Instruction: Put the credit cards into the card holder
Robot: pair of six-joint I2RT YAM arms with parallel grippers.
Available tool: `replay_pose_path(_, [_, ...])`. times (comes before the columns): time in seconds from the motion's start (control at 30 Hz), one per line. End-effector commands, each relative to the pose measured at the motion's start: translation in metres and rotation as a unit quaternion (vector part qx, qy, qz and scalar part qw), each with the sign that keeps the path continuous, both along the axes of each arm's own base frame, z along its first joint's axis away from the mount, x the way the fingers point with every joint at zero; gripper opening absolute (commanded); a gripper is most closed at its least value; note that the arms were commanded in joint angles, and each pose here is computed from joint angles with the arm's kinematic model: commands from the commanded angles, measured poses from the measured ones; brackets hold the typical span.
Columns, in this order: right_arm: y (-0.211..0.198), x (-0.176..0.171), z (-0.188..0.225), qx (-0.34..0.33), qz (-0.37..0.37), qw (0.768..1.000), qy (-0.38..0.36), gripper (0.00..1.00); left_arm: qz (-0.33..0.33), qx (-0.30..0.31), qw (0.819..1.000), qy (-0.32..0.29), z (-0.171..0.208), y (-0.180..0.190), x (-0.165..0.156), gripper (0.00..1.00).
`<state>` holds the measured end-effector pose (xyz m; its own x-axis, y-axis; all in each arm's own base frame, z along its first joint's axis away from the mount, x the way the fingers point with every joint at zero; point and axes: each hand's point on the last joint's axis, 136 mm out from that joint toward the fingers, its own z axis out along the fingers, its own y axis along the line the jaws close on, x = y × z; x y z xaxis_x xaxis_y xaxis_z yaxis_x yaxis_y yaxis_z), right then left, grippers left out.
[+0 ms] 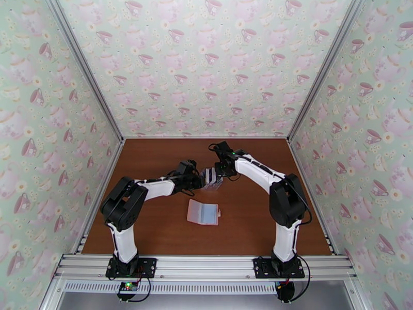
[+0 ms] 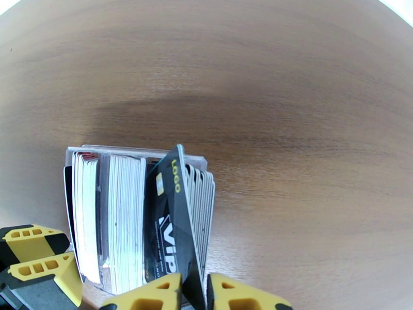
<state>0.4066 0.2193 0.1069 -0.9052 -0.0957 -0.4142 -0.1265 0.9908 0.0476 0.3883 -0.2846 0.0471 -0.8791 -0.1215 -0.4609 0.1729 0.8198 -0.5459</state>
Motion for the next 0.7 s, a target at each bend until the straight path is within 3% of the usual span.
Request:
replay_pose_path(0.0, [0.002,-0.004,0.011,0.004,0.006,1.000,-0.012,0.22,0.008,0.024,0.999,0.040,-0.030,0.011,-0.010,0.40])
replay_pose_path(0.43, [0.016,-0.006,0.024,0.027,0.021,0.999,-0.015,0.24,0.007,0.022,0.999,0.041,-0.029,0.010,-0.010,0.39])
replay_pose_path(0.53, [0.010,-0.001,0.020,0.000,0.015,1.000,-0.015,0.36,0.008,0.022,0.999,0.041,-0.030,0.010,-0.009,0.40])
replay_pose_path(0.67, [0.009,0.007,0.011,-0.017,0.013,1.000,-0.013,0.40,0.009,0.021,0.999,0.041,-0.030,0.010,-0.009,0.40])
